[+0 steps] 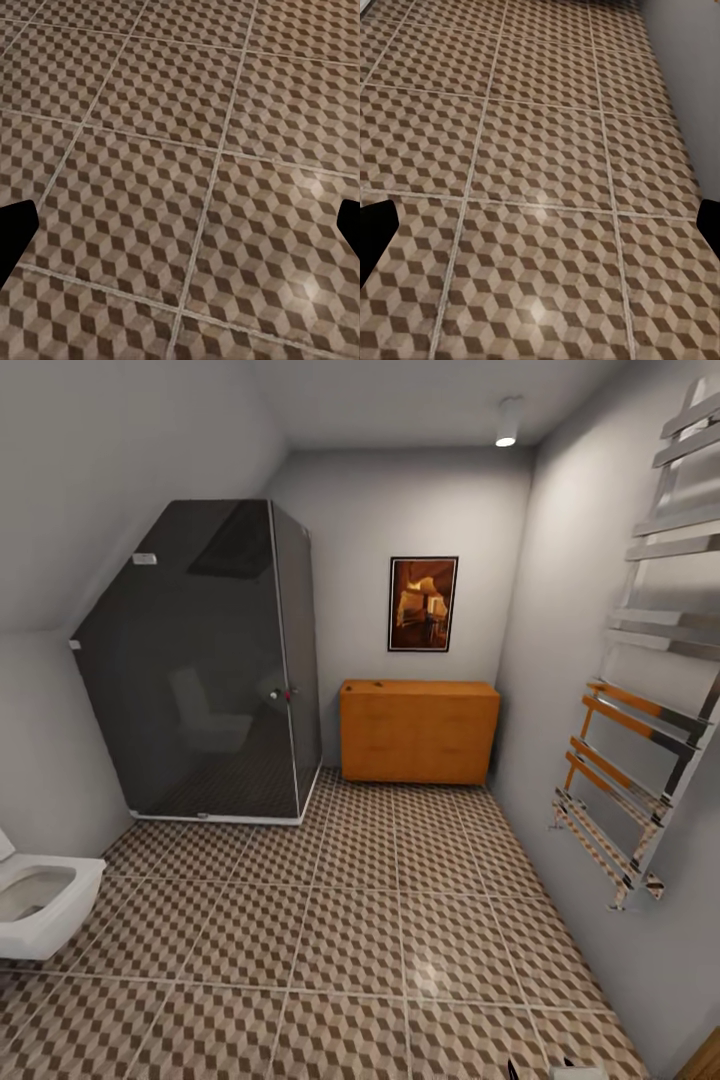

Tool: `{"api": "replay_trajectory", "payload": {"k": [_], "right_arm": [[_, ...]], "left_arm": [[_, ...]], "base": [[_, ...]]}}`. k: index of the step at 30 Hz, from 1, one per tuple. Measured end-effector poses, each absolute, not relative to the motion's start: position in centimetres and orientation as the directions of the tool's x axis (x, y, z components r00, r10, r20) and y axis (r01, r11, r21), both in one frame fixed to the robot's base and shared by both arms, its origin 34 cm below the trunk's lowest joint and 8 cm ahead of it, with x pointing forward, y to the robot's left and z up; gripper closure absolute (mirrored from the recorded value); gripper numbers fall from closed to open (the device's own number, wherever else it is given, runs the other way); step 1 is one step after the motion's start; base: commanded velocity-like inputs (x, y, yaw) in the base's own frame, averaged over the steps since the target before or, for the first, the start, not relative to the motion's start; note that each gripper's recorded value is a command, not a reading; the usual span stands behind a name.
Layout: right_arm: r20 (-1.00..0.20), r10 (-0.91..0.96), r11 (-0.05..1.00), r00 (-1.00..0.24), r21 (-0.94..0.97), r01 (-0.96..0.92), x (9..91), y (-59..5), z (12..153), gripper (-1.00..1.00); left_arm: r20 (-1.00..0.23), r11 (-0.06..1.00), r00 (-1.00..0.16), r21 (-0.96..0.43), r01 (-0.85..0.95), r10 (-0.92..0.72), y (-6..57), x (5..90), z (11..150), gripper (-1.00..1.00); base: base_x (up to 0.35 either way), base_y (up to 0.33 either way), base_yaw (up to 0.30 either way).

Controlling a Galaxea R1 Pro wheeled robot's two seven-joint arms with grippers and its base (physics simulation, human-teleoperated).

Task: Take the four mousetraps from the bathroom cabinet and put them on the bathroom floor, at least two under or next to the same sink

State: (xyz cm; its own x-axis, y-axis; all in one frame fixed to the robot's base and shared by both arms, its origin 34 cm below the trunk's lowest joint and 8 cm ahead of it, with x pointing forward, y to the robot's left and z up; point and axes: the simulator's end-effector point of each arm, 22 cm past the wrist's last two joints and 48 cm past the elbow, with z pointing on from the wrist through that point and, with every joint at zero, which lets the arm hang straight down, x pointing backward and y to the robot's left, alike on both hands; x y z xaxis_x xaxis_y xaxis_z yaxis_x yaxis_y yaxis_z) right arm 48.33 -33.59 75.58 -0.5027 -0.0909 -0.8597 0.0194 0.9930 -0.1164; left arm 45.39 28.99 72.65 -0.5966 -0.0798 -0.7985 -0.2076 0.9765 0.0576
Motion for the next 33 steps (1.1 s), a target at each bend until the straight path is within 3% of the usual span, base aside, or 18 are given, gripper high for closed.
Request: {"api": "replay_trajectory", "payload": {"k": [33], "right_arm": [[-0.858, -0.096, 0.993, -0.505, -0.114, 0.006, 48.27, -33.35, 75.47, -1.00]], "left_arm": [[-0.797, 0.976, -0.599, 0.058, -0.209, -0.080, 28.99, 45.30, 72.54, -1.00]], "base": [[0.000, 0.000, 0.000]]}}
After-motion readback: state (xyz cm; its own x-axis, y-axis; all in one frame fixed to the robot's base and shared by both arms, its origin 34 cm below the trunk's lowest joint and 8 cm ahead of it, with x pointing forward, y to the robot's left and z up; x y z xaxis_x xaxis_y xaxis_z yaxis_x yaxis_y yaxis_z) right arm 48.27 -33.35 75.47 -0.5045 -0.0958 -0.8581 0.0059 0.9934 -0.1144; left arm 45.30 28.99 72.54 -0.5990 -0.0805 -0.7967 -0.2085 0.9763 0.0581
